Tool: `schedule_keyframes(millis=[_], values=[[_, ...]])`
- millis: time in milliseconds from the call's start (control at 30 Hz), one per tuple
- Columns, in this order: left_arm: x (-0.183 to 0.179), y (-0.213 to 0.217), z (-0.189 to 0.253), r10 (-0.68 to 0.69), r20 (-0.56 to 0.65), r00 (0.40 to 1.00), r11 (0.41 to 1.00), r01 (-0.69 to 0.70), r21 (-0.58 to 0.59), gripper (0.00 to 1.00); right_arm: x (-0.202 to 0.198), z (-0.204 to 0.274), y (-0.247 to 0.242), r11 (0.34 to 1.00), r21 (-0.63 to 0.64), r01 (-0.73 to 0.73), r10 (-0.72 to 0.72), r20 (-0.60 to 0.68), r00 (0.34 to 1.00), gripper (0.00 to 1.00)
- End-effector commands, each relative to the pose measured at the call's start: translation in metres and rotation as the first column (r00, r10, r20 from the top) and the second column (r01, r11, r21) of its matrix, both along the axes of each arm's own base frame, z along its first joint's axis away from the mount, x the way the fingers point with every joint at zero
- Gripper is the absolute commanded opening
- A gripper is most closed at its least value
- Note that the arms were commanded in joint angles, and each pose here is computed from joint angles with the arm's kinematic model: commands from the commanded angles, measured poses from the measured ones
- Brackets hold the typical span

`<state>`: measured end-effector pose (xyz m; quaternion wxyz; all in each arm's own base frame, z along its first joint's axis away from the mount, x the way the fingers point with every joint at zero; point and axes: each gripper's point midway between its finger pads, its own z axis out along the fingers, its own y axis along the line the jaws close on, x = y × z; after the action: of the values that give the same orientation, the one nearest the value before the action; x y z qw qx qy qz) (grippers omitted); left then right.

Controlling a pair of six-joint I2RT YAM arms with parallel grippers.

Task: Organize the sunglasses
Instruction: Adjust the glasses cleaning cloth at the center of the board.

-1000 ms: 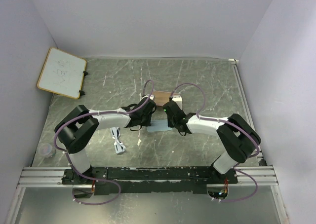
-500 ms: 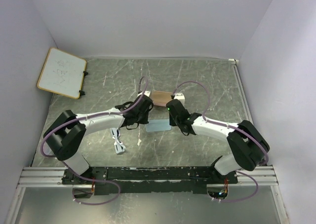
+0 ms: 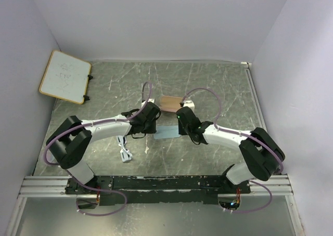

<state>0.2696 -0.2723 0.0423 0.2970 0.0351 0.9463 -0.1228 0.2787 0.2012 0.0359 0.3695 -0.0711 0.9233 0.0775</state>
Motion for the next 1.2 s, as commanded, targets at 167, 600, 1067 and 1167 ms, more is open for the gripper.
schedule_keyframes(millis=[167,600,1067,1167], values=[[-0.012,-0.005,-0.019,0.067,-0.094,0.993,0.997,-0.064,0.038,0.38,0.003,0.016,0.003,0.998,0.058,-0.011,0.007,0.062,0.998,0.21],[-0.014,-0.011,-0.019,0.098,-0.105,0.990,0.993,-0.090,0.075,0.39,-0.003,0.023,0.001,0.996,0.091,-0.013,0.006,0.076,0.997,0.22],[-0.016,-0.011,-0.032,0.110,-0.131,0.985,0.990,-0.096,0.103,0.39,-0.005,0.023,-0.001,0.995,0.103,-0.007,-0.001,0.082,0.997,0.21],[-0.015,-0.014,-0.033,0.106,-0.136,0.985,0.991,-0.093,0.101,0.39,-0.004,0.024,-0.002,0.995,0.104,-0.004,-0.004,0.085,0.996,0.21]])
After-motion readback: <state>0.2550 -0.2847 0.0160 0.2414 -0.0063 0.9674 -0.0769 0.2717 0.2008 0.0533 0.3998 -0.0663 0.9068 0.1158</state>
